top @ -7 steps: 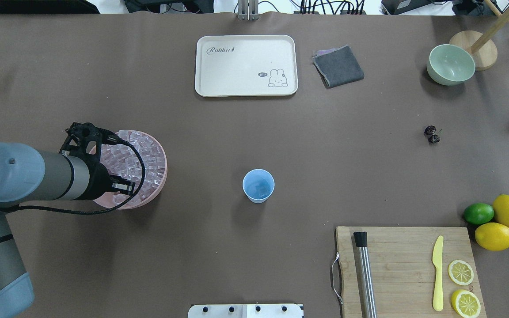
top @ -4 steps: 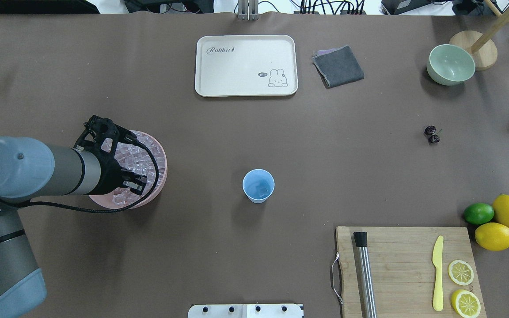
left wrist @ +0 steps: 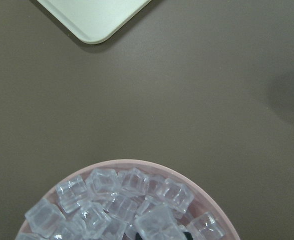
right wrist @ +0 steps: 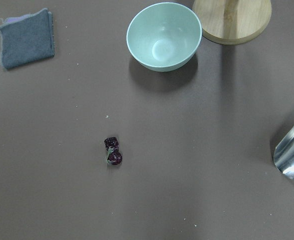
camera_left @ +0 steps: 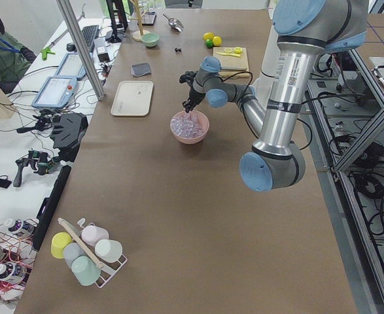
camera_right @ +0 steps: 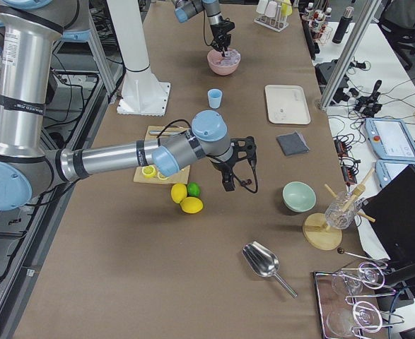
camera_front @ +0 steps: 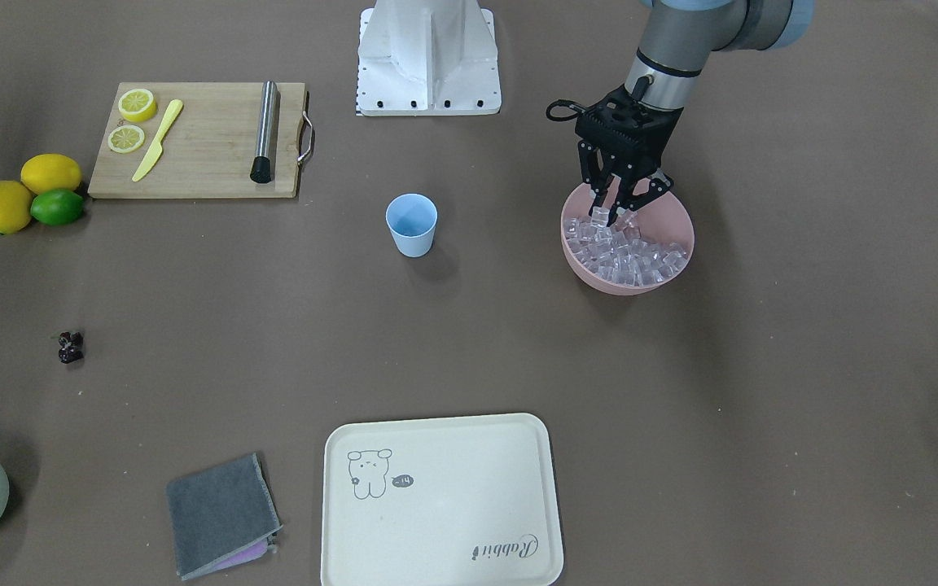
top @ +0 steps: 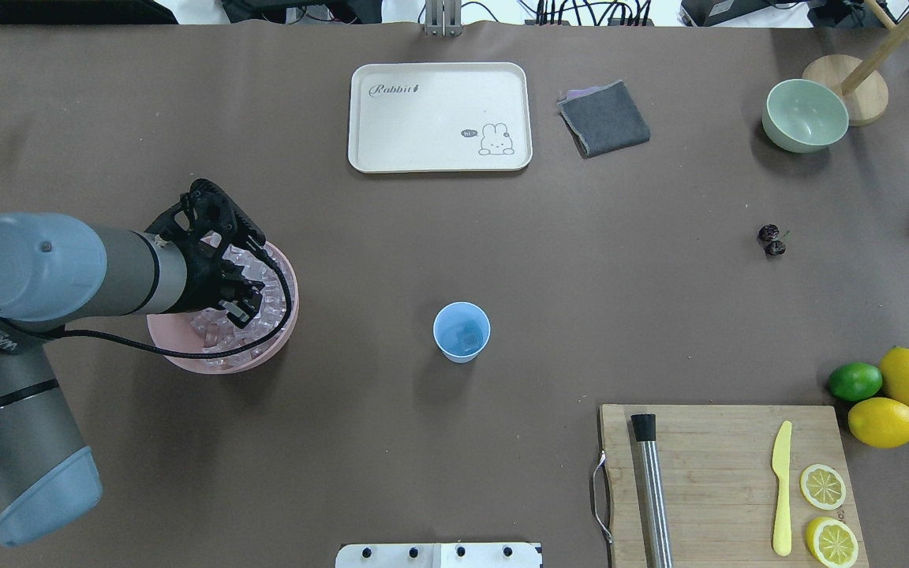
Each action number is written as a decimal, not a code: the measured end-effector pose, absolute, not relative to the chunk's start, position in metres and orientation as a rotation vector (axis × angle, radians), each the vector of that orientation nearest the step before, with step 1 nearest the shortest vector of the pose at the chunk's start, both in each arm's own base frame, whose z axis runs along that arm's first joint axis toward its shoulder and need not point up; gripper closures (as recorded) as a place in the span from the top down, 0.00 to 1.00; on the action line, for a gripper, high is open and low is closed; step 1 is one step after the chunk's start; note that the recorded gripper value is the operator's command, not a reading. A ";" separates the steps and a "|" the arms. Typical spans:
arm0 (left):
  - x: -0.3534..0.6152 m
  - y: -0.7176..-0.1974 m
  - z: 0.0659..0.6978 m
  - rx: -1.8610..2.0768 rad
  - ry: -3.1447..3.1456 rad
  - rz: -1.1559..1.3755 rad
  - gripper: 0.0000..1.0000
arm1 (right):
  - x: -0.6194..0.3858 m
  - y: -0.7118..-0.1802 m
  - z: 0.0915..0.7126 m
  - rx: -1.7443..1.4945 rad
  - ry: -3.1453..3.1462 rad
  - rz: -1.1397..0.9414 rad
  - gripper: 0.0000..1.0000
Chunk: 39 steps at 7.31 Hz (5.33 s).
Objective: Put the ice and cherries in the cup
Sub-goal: 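Carry the ice cube with the left gripper over the cup, then open the left gripper to release the ice cube into the cup, then move the left gripper back over the pink bowl of ice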
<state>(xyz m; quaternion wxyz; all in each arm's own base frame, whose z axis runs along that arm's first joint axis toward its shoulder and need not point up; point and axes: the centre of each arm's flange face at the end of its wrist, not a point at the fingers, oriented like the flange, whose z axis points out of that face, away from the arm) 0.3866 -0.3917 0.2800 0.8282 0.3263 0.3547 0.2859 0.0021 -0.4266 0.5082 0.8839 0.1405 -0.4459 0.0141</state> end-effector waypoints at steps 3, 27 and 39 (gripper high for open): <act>0.407 -0.401 0.243 0.677 0.836 0.488 0.00 | 0.002 -0.427 0.508 0.294 -0.927 0.030 1.00; 0.403 -0.399 0.223 0.453 0.845 0.145 0.96 | 0.002 -0.427 0.504 0.299 -0.930 0.027 1.00; 0.360 -0.484 0.326 0.668 0.553 0.713 0.94 | 0.002 -0.427 0.508 0.288 -0.930 0.035 1.00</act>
